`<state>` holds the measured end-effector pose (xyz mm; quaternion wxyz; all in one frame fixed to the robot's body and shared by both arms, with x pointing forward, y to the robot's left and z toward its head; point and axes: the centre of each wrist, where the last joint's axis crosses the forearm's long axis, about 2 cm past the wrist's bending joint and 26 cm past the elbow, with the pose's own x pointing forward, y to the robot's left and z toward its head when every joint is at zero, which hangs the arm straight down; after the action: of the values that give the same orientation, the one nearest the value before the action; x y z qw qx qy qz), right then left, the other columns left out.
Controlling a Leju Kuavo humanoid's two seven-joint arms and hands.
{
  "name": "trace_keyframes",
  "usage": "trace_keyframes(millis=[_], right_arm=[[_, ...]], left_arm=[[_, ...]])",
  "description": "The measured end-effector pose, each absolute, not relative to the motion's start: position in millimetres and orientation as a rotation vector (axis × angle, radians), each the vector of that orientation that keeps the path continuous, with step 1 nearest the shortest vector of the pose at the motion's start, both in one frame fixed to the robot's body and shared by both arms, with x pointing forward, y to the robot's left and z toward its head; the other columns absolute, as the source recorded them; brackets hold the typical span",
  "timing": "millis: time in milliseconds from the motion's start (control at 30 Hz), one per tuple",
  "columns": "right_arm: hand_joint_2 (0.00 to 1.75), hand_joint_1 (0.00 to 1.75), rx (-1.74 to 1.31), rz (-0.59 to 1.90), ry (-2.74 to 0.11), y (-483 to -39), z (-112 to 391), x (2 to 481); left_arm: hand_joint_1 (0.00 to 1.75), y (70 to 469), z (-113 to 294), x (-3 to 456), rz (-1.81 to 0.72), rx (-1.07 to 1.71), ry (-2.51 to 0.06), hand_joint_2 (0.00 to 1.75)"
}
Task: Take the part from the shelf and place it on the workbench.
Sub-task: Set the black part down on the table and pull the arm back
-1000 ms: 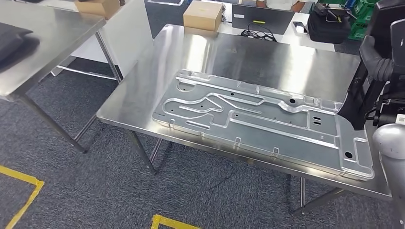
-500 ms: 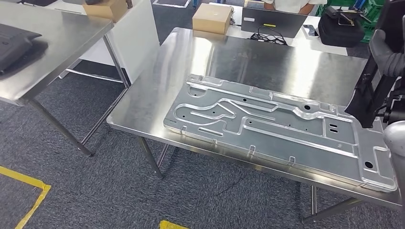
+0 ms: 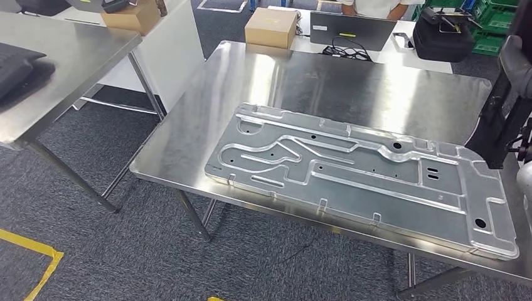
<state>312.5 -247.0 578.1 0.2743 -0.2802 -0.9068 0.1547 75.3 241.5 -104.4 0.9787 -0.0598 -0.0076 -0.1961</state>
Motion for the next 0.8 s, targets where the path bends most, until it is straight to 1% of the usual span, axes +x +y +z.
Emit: trace_keyframes(millis=[800], right_arm=[[1.75, 1.75, -0.782, 0.419, -2.428, -253.2, 576.7, 310.1]], left_arm=[[0.00, 240.7, -104.3, 75.3, -0.397, -0.127, -0.014, 1.75]])
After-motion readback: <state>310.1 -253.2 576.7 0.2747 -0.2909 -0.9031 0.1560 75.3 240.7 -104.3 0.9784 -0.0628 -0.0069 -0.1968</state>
